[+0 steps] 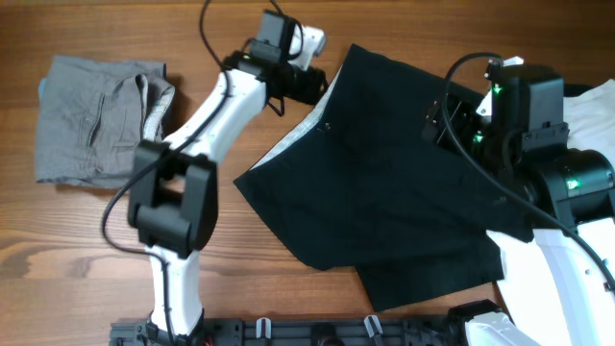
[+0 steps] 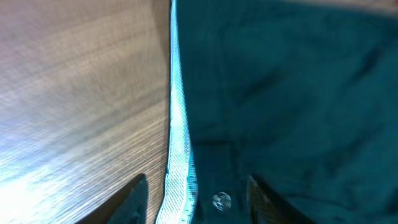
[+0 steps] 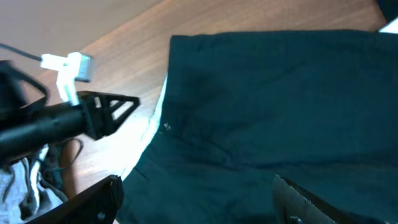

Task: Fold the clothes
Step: 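Drag the black trousers toward the table center with the right gripper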

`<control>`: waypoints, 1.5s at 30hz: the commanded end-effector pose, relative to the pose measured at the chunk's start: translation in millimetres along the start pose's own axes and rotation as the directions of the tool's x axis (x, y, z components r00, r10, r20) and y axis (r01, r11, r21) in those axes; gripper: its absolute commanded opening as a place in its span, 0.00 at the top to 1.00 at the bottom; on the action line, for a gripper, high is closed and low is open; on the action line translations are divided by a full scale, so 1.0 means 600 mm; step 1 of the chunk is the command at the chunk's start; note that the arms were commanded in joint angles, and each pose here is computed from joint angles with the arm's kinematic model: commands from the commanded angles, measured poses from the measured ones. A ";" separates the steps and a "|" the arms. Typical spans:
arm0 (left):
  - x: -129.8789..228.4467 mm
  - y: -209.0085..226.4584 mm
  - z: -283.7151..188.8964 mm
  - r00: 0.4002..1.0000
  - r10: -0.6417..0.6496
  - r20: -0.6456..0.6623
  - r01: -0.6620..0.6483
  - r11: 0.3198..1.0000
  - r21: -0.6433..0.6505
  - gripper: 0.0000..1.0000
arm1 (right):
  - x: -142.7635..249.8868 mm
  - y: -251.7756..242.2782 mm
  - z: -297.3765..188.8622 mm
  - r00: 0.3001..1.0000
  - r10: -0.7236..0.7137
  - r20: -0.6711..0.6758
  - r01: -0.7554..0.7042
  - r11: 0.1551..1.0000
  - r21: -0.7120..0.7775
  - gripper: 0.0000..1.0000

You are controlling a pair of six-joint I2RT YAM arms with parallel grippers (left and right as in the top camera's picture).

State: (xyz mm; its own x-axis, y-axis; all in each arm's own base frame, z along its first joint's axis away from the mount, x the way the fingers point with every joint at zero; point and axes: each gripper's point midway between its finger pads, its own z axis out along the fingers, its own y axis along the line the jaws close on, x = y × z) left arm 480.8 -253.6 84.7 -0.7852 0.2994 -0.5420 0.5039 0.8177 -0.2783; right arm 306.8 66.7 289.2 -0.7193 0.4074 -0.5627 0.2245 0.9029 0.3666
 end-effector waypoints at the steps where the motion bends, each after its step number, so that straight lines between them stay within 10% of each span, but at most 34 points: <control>1: 0.017 0.009 0.036 0.999 0.024 -0.029 -0.025 0.999 -0.030 0.54 | 0.002 -0.012 0.004 1.000 0.018 -0.009 -0.017 0.999 0.037 0.18; 5: 0.009 0.021 0.063 0.999 0.053 0.006 -0.052 0.998 -0.047 0.80 | 0.007 -0.016 0.010 1.000 0.018 -0.025 -0.016 0.999 0.052 0.18; 13: 0.036 0.017 0.113 0.999 0.031 -0.020 -0.031 0.999 0.009 0.22 | 0.016 -0.025 0.042 0.997 -0.007 -0.080 0.015 0.995 0.099 0.17; 22: 0.071 -0.028 0.158 0.996 0.059 -0.065 -0.053 0.995 0.089 0.15 | 0.031 -0.035 0.060 0.991 -0.004 -0.136 0.022 0.991 0.134 0.17; 26: 0.076 -0.054 0.164 0.991 0.111 -0.069 -0.103 0.988 0.116 0.33 | 0.036 -0.038 0.058 0.989 -0.002 -0.148 0.024 0.990 0.142 0.17; 29: 0.075 -0.041 0.165 0.990 0.124 -0.069 -0.119 0.990 0.070 0.93 | 0.042 -0.043 0.057 0.986 -0.001 -0.164 0.026 0.988 0.152 0.17; 30: 0.073 -0.032 0.164 0.991 0.117 -0.069 -0.113 0.992 0.050 0.96 | 0.044 -0.044 0.056 0.986 -0.001 -0.168 0.027 0.988 0.154 0.17; 38: -0.001 0.204 0.007 0.988 -0.125 0.087 0.146 0.941 -0.305 0.96 | 0.049 -0.047 0.055 0.983 0.000 -0.181 0.030 0.986 0.163 0.17; 43: -0.007 0.304 -0.093 0.959 -0.229 0.168 0.272 0.913 -0.305 0.96 | 0.049 -0.047 0.055 0.984 0.000 -0.180 0.030 0.986 0.163 0.16; 45: -0.008 0.308 -0.104 0.954 -0.242 0.175 0.284 0.917 -0.282 0.79 | 0.048 -0.047 0.055 0.984 0.000 -0.178 0.029 0.986 0.162 0.16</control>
State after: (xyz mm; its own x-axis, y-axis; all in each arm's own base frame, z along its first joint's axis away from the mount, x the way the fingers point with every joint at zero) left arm 552.6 -77.9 50.6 -0.8374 0.0353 -0.5454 0.1366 0.9798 -0.1462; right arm 299.1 61.7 239.1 -0.8283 0.3787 -0.4130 0.3005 0.9223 0.2430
